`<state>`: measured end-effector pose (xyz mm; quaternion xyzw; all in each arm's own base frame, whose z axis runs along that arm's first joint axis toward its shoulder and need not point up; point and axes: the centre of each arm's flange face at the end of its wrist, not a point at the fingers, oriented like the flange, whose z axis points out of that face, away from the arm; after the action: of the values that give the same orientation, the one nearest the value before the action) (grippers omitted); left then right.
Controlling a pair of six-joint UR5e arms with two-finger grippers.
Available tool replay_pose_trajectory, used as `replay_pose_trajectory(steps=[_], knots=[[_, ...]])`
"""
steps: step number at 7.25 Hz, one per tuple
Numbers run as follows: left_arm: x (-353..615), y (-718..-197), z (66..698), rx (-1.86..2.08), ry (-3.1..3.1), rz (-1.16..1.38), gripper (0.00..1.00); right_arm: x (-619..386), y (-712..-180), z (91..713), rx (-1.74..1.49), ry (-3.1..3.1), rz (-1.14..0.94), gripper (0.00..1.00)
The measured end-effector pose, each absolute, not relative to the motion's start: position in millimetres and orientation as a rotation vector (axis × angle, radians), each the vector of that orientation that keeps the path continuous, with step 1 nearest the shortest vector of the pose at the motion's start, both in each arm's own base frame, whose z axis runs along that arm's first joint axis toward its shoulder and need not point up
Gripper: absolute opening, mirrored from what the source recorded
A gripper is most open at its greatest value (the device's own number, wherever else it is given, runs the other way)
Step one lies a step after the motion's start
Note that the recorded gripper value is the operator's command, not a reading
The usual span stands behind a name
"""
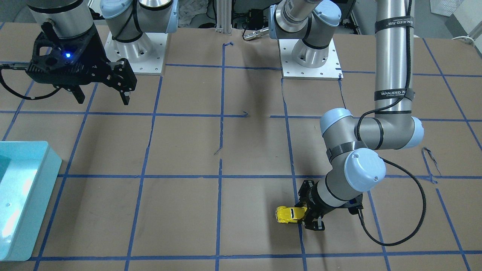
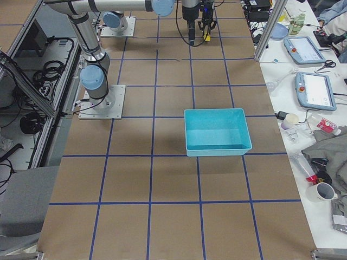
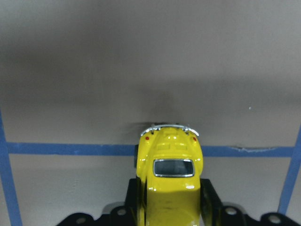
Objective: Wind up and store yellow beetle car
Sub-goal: 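Drag the held car forward along the table with the left gripper, then pull the car back toward the robot with the left gripper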
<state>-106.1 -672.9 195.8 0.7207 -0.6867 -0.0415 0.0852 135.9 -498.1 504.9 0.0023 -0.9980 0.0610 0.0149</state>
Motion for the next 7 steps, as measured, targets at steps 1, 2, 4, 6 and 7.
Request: replay_pose_trajectory(steps=[1, 2, 4, 6, 7], knots=[[-98.4, -673.9, 195.3, 2.136, -2.063, -0.117, 0.0, 135.9, -498.1, 504.8, 0.008, -3.106, 0.19, 1.0], [-91.8, -674.2, 194.2, 2.119, -2.084, -0.113, 0.0, 135.9, -498.1, 504.8, 0.008, -3.106, 0.19, 1.0], [-84.6, -674.5, 191.8, 2.104, -2.104, -0.109, 0.0, 135.9, -498.1, 504.8, 0.007, -3.106, 0.19, 1.0], [-76.5, -674.9, 189.6, 2.107, -2.153, -0.066, 0.0, 135.9, -498.1, 504.8, 0.007, -3.107, 0.19, 1.0], [-69.5, -675.3, 189.0, 2.113, -2.173, -0.042, 0.0, 135.9, -498.2, 504.7, 0.007, -3.107, 0.189, 1.0]])
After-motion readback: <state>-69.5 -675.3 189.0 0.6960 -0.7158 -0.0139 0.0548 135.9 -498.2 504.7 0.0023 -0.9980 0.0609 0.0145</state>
